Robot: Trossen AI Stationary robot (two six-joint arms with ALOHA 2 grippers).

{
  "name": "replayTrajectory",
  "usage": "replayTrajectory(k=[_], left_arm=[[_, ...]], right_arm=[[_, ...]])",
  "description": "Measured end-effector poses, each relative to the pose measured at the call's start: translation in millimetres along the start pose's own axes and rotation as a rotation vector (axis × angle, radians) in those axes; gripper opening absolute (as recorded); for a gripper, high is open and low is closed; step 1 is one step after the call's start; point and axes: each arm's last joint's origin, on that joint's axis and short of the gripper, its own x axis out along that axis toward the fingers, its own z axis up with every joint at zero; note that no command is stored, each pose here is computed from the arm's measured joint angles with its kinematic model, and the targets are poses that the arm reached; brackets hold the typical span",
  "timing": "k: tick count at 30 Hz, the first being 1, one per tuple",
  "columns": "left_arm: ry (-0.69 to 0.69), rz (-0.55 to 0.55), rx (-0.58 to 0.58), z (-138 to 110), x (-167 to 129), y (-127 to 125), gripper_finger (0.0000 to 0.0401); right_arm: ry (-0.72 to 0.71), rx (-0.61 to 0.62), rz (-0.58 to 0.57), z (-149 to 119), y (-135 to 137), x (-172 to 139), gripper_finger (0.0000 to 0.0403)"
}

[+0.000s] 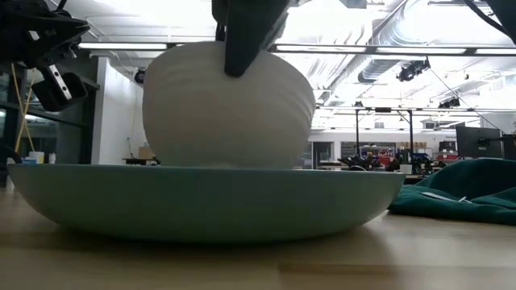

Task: Set table place
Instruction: Stack the white bowl on the green plate

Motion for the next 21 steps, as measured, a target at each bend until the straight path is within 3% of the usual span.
replayTrajectory(k=[21], left_arm=[[0.002,-0.002,0.0,-0.1,0.0,-0.1,0.0001]], right_arm=[[-0.002,-0.063,-0.047,-1.9,9.1,3.2,0.0]])
